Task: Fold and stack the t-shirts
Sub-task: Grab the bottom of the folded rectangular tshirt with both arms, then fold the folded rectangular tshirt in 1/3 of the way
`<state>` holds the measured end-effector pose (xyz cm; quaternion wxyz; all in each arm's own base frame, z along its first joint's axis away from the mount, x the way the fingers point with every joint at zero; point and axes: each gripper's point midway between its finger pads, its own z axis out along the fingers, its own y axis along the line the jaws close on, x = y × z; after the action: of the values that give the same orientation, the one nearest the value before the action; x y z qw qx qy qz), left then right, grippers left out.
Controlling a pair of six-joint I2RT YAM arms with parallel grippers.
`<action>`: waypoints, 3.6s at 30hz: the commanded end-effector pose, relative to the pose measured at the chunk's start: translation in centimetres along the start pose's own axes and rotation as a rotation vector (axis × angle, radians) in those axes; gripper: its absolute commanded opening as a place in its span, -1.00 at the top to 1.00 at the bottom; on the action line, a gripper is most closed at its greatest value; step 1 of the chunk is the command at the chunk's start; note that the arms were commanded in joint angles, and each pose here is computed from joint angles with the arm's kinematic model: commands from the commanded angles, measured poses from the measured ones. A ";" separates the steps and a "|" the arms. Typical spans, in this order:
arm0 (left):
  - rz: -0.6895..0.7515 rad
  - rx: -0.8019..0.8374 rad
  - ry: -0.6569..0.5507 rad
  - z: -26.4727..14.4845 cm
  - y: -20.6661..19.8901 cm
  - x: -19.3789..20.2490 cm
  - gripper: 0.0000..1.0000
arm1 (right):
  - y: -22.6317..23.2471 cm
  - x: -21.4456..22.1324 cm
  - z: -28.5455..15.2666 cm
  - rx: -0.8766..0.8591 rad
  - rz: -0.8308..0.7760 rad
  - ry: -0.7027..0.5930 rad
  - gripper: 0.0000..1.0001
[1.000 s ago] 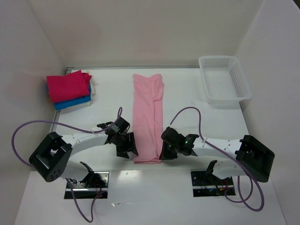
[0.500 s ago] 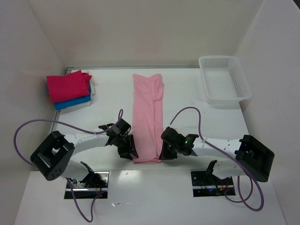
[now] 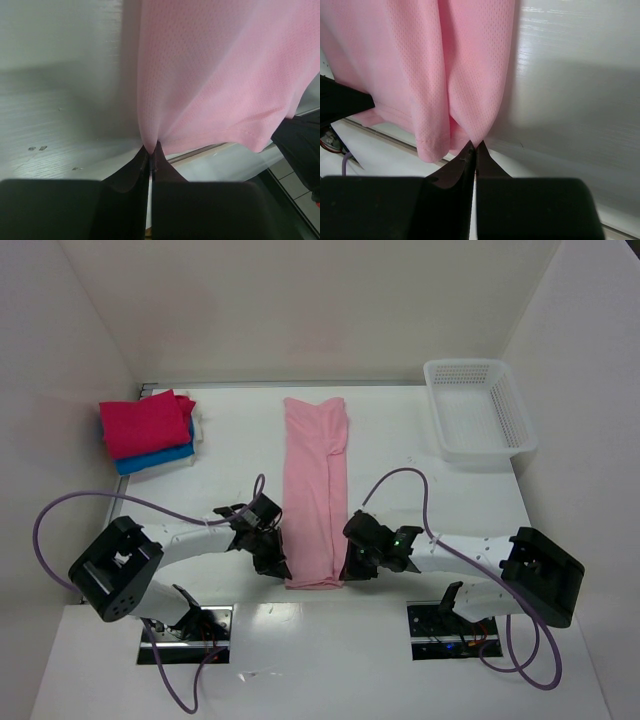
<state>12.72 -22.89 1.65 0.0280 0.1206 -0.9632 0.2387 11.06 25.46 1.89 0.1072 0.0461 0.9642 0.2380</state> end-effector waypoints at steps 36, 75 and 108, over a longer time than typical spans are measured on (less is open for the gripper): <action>0.227 0.074 -0.619 -12.9 -11.7 -19.0 1.00 | 5.6 -25.9 -9.7 -0.103 -0.022 -0.625 1.00; 0.305 0.074 -0.535 -7.5 -10.0 -33.1 -0.45 | 1.9 -35.7 0.3 0.049 0.007 -0.598 0.54; 0.455 0.246 -0.401 -5.1 -12.2 -22.4 0.45 | 4.7 -28.9 3.8 -0.151 -0.177 -0.372 0.83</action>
<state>36.24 -25.46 8.89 -0.2159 -0.0499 -0.9222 0.3170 39.68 26.11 6.40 0.3032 0.0178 0.9116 0.2770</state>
